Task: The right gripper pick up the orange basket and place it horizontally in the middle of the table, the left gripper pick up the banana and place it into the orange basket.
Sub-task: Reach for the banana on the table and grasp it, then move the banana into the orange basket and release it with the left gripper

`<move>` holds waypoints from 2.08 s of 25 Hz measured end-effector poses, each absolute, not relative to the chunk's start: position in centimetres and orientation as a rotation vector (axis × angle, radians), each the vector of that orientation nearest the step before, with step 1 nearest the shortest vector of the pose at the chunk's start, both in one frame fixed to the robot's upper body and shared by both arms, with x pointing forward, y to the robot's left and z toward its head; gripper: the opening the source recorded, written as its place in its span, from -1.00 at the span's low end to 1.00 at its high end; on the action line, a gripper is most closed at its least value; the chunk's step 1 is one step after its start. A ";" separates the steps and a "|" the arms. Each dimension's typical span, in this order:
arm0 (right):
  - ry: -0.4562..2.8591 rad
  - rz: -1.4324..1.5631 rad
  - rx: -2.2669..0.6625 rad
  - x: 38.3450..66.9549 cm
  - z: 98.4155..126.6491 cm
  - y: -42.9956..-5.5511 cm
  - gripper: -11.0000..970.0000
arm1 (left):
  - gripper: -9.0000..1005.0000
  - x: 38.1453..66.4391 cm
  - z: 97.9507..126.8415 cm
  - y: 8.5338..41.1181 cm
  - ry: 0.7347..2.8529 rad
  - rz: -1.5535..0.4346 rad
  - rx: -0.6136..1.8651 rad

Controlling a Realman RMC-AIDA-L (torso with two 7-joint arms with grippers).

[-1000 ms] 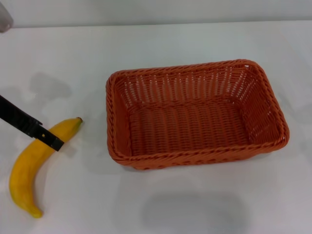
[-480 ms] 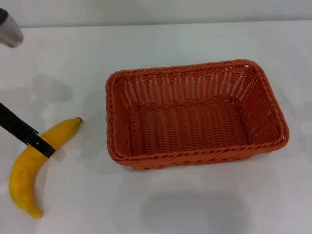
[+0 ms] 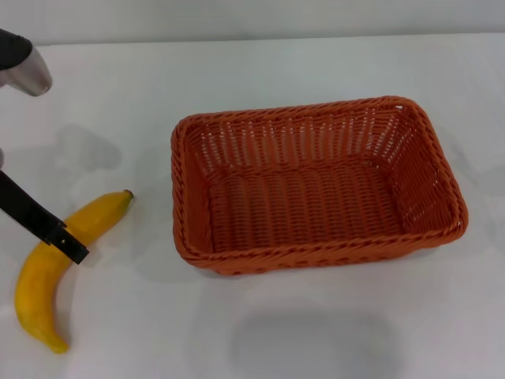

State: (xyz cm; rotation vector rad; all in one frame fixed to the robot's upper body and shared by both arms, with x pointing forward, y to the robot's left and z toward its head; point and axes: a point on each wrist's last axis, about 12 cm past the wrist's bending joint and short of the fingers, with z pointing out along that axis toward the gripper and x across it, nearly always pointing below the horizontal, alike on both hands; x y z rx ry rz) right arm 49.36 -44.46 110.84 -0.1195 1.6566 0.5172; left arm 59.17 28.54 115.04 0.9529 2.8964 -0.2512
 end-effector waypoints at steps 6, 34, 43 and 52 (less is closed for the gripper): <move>1.658 0.531 -0.114 49.6 110.8 -44.2 0.76 | 0.56 59.2 114.4 28.5 2.898 -0.252 0.943; 1.649 0.554 -0.102 50.1 111.6 -44.5 0.76 | 0.03 62.2 129.2 22.7 2.556 -0.336 1.197; 1.616 0.575 -0.164 51.2 112.7 -44.0 0.76 | 0.03 63.5 130.5 13.0 2.370 -0.397 1.433; 1.602 0.578 -0.188 51.2 113.2 -44.2 0.76 | 0.03 63.1 126.2 7.7 2.339 -0.357 1.577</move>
